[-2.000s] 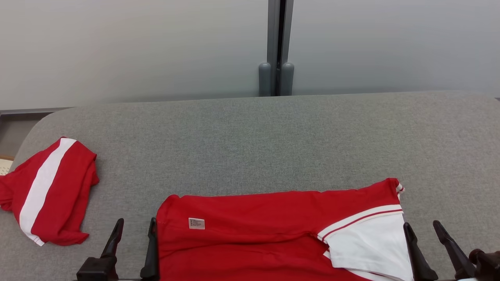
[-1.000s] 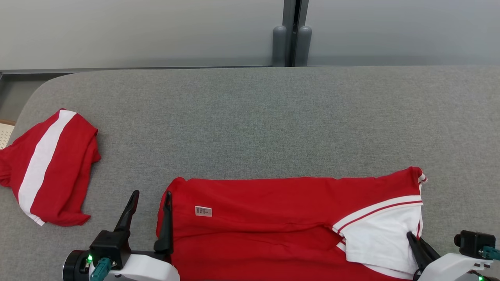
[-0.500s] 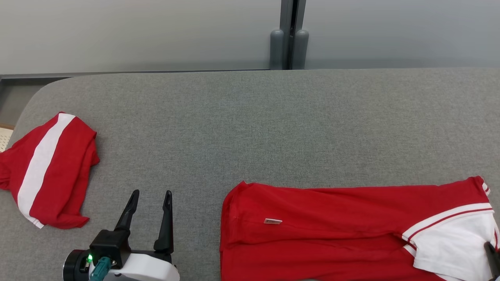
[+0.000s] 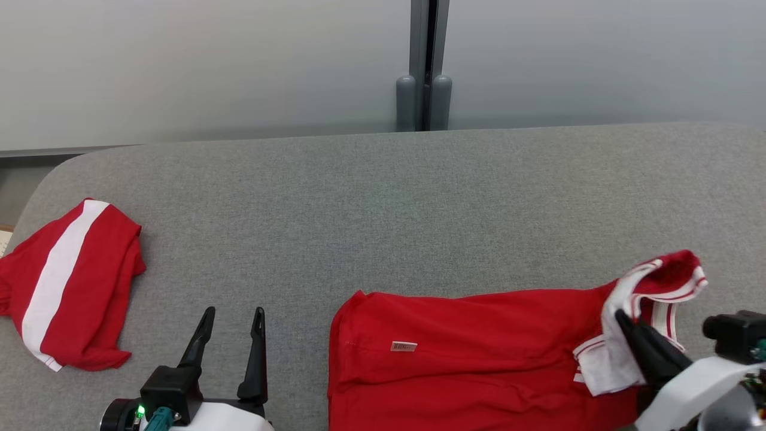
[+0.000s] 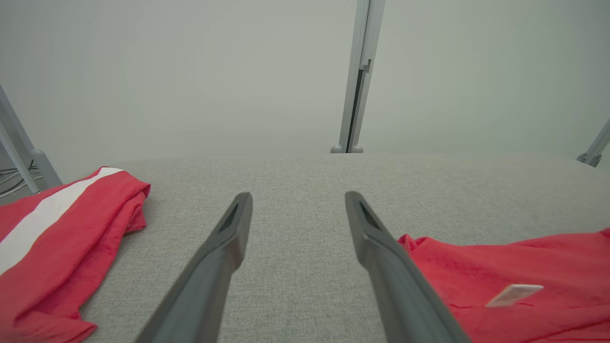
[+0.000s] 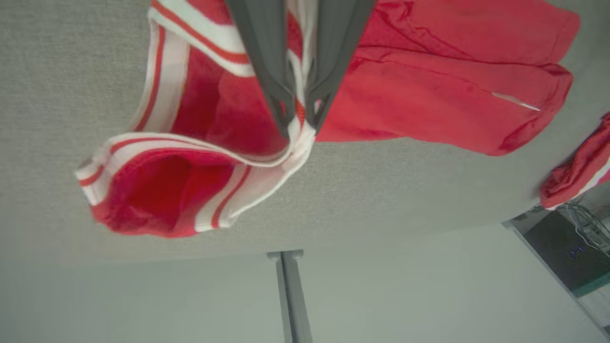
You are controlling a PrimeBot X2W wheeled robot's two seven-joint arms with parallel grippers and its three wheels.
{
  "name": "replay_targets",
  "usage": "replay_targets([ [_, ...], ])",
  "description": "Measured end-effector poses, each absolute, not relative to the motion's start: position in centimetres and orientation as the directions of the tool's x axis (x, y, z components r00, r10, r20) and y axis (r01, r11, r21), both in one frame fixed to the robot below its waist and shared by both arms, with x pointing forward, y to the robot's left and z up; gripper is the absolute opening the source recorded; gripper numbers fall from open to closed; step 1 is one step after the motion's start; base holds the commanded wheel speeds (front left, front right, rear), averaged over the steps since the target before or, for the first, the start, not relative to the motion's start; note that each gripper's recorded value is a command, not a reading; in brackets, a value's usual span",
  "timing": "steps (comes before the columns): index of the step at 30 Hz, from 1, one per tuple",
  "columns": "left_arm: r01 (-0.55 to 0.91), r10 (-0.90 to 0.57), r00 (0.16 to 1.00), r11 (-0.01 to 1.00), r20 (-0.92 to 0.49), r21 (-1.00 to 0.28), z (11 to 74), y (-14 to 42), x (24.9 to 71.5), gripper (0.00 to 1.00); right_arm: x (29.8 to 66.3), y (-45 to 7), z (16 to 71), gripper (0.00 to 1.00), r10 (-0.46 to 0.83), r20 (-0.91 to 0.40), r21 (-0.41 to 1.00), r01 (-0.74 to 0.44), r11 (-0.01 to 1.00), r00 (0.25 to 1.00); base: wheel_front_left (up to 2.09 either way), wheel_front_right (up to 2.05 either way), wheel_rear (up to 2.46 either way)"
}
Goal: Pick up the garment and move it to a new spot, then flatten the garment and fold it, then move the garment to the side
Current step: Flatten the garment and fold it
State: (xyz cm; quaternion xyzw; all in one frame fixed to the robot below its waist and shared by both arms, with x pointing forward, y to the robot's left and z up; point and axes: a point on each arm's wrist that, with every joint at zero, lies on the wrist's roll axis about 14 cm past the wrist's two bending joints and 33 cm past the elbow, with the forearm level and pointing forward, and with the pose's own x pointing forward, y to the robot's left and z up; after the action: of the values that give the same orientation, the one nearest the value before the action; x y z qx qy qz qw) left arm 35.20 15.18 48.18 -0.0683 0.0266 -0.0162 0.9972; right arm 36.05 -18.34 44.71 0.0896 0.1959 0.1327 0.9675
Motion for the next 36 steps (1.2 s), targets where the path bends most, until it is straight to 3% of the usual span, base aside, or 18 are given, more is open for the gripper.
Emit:
replay_targets([
  [8, 0.036, -0.043, 0.998, 0.989, -0.045, -0.142, 48.5, 15.0, 34.8, 1.0, 35.5, -6.6, 48.0, 0.0, 0.546, -0.272, 0.34, -0.452, 0.825, 0.792, 0.0, 0.0, 0.0],
  [17, -0.008, -0.001, 0.998, 0.989, -0.055, -0.146, 48.2, 16.1, 34.3, 1.0, 34.2, 3.6, 46.5, 0.0, 0.712, -0.253, 0.47, -0.56, 0.682, 0.655, 0.0, 0.0, 0.0],
  [27, -0.022, 0.01, 0.997, 0.989, -0.079, -0.147, 47.4, 16.3, 34.4, 1.0, 32.7, 6.7, 43.4, 0.0, 0.763, -0.299, 0.527, -0.568, 0.632, 0.572, 0.0, 0.0, 0.0],
  [29, -0.017, 0.005, 0.997, 0.989, -0.077, -0.147, 47.4, 16.2, 34.5, 1.0, 32.8, 6.8, 43.3, 0.71, 0.764, -0.293, 0.535, -0.564, 0.629, 0.575, 0.0, 0.0, 0.0],
  [30, -0.016, 0.004, 0.997, 0.989, -0.076, -0.147, 47.4, 16.2, 34.6, 1.0, 32.8, 7.0, 43.5, 1.0, 0.769, -0.284, 0.532, -0.573, 0.623, 0.572, 0.0, 0.0, 0.0],
  [36, -0.004, -0.008, 0.997, 0.99, -0.078, -0.144, 47.3, 15.9, 34.9, 1.0, 32.9, 8.9, 46.8, 1.0, 0.807, -0.152, 0.53, -0.642, 0.554, 0.571, 0.0, 0.0, 0.0],
])
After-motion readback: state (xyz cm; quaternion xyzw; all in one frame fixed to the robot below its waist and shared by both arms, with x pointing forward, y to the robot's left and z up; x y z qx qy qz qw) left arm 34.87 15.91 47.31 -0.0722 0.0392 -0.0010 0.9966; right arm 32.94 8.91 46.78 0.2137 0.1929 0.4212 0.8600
